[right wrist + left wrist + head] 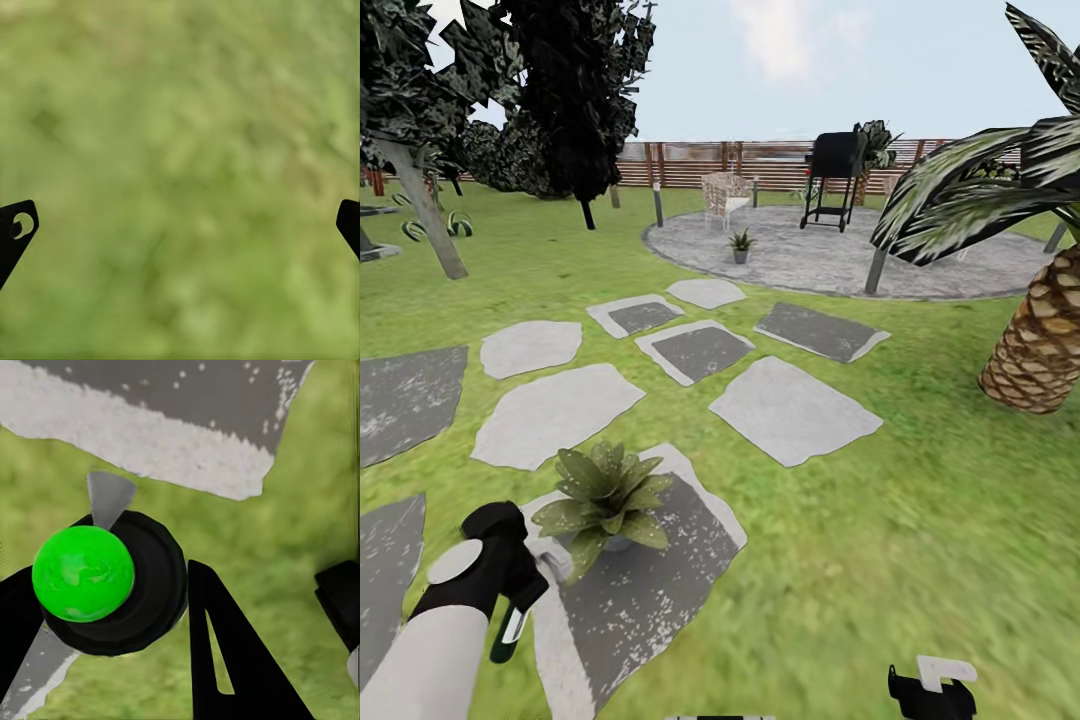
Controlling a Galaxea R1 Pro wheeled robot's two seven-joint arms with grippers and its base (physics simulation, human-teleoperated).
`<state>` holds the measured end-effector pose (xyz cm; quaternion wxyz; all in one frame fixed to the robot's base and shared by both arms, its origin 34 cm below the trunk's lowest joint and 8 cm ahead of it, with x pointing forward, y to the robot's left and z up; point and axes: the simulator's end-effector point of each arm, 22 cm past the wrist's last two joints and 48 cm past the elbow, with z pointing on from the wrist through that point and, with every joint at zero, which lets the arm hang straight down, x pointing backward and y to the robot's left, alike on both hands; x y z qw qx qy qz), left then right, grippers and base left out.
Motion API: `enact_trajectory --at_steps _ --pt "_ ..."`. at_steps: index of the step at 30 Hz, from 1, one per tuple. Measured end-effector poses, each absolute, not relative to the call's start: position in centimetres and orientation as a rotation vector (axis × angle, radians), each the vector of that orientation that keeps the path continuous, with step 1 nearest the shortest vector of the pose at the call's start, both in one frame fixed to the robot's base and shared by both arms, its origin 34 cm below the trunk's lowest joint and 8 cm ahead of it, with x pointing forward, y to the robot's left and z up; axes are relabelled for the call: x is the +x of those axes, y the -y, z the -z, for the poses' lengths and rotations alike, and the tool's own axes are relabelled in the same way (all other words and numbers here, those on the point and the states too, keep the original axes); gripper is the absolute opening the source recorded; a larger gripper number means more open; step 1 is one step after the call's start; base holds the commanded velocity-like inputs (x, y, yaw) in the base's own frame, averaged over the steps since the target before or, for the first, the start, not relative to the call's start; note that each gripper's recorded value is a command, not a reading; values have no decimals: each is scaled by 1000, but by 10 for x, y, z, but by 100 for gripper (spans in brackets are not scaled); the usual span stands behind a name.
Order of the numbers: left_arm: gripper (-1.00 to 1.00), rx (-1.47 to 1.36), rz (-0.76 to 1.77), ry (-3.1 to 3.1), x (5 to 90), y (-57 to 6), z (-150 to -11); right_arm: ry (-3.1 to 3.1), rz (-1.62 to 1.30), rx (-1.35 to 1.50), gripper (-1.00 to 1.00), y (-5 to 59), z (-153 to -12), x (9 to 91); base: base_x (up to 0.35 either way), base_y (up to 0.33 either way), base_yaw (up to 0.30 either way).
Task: Pick up the pesticide atomizer in the garden and spray insectifuge to fully cover both potted plants in the garden.
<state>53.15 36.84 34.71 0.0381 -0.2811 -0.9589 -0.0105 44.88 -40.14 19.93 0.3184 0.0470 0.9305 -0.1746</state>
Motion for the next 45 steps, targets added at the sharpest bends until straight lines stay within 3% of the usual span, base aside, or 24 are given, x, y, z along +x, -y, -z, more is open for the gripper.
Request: enact_trajectory --at_steps 7,9,10,30,36,40,45 --pt "-100 -857 2 2957 532 -360 -343 -2447 462 125 100 402 -200 449 0 0 0" --pt "-100 -770 -141 3083 544 -351 -346 -2447 462 125 100 402 -200 449 -30 -7 0" --pt "-100 -730 -67 3145 555 -364 -346 -2447 463 125 100 403 -200 449 -153 -49 0" --pt "-100 -727 -50 3156 558 -364 -344 -2446 464 124 100 403 -200 449 -325 -31 0" --pt "-100 -976 -196 3056 529 -334 -312 -2401 469 22 100 405 -211 470 -40 -7 0" --pt "-100 -1413 -461 2959 512 -279 -283 -2242 467 -231 100 395 -251 537 -1 0 0" --pt "-100 -1532 -480 3125 548 -254 -285 -2183 116 -582 100 320 -264 569 0 0 0"
